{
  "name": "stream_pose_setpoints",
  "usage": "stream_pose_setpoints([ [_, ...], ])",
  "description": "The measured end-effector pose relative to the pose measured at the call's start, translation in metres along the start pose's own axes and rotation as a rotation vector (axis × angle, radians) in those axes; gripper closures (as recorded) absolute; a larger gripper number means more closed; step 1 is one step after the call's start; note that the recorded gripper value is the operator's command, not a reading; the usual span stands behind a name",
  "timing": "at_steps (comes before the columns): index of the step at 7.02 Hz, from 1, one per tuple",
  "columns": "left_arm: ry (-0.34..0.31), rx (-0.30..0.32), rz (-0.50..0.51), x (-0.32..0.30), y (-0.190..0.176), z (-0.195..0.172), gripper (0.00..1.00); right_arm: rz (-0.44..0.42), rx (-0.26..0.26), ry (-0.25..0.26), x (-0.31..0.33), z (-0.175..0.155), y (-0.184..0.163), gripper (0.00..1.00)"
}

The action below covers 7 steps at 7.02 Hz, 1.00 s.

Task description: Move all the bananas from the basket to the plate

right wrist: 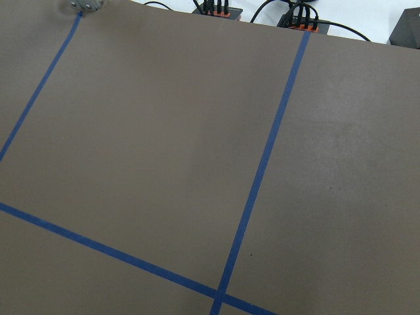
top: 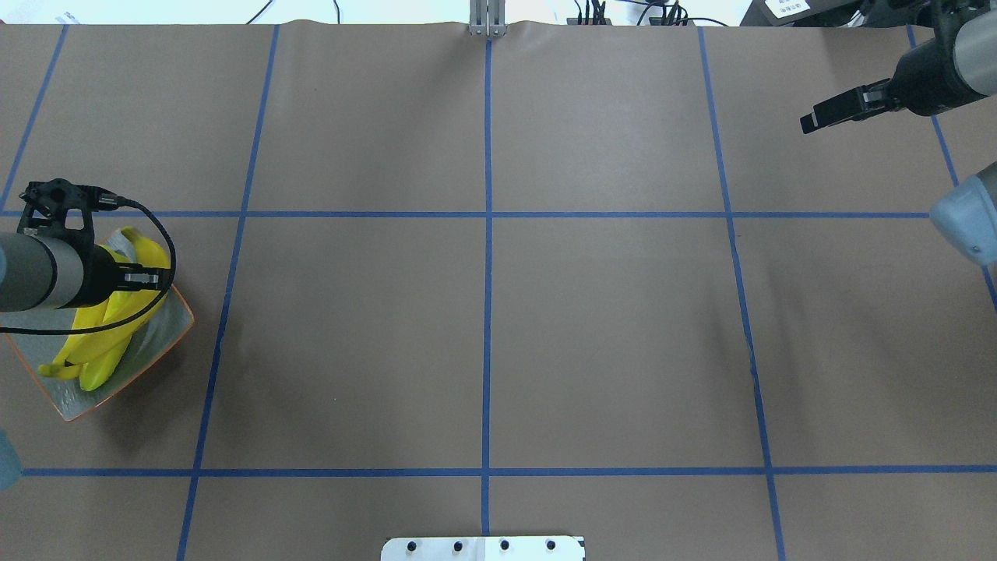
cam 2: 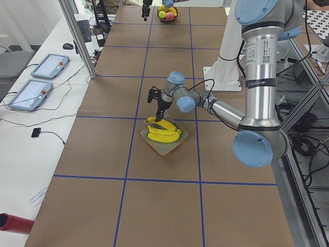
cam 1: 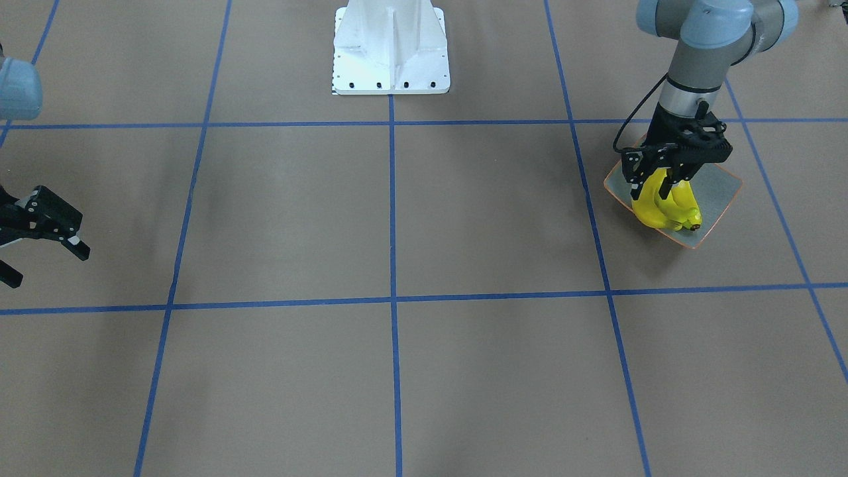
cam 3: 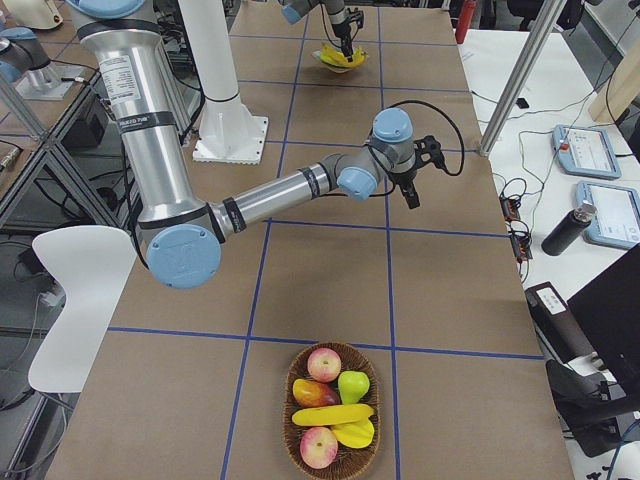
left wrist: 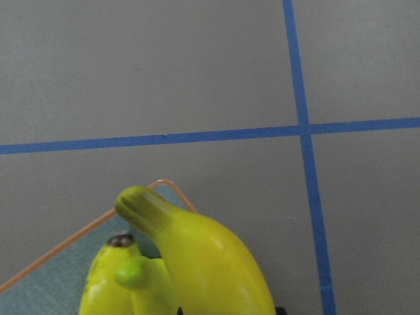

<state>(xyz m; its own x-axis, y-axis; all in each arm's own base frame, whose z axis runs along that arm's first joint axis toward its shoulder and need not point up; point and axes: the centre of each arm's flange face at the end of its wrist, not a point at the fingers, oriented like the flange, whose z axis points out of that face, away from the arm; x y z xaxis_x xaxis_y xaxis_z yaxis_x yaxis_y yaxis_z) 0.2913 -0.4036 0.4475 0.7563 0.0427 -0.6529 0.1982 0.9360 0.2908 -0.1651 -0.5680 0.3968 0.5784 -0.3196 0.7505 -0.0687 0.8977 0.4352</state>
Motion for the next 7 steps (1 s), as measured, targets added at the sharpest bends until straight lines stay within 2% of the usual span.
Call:
stream_pose_setpoints([
  [1,-0.001,-0.001,0.001,0.0,0.0,0.001,0.01,0.0,0.0,0.0,0.0,0.001,-0.001,0.0],
  [4,0.019,0.009,0.004,0.007,-0.006,-0.006,0.01,0.004,0.002,0.003,0.005,-0.003,-0.002,0.0],
  [5,0.042,0.021,0.005,0.016,-0.012,-0.013,0.01,0.002,-0.001,0.013,0.02,-0.009,0.003,0.0],
  [7,0.073,0.039,0.008,0.03,-0.02,-0.022,0.01,-0.049,-0.027,0.055,0.091,-0.03,0.036,0.0],
])
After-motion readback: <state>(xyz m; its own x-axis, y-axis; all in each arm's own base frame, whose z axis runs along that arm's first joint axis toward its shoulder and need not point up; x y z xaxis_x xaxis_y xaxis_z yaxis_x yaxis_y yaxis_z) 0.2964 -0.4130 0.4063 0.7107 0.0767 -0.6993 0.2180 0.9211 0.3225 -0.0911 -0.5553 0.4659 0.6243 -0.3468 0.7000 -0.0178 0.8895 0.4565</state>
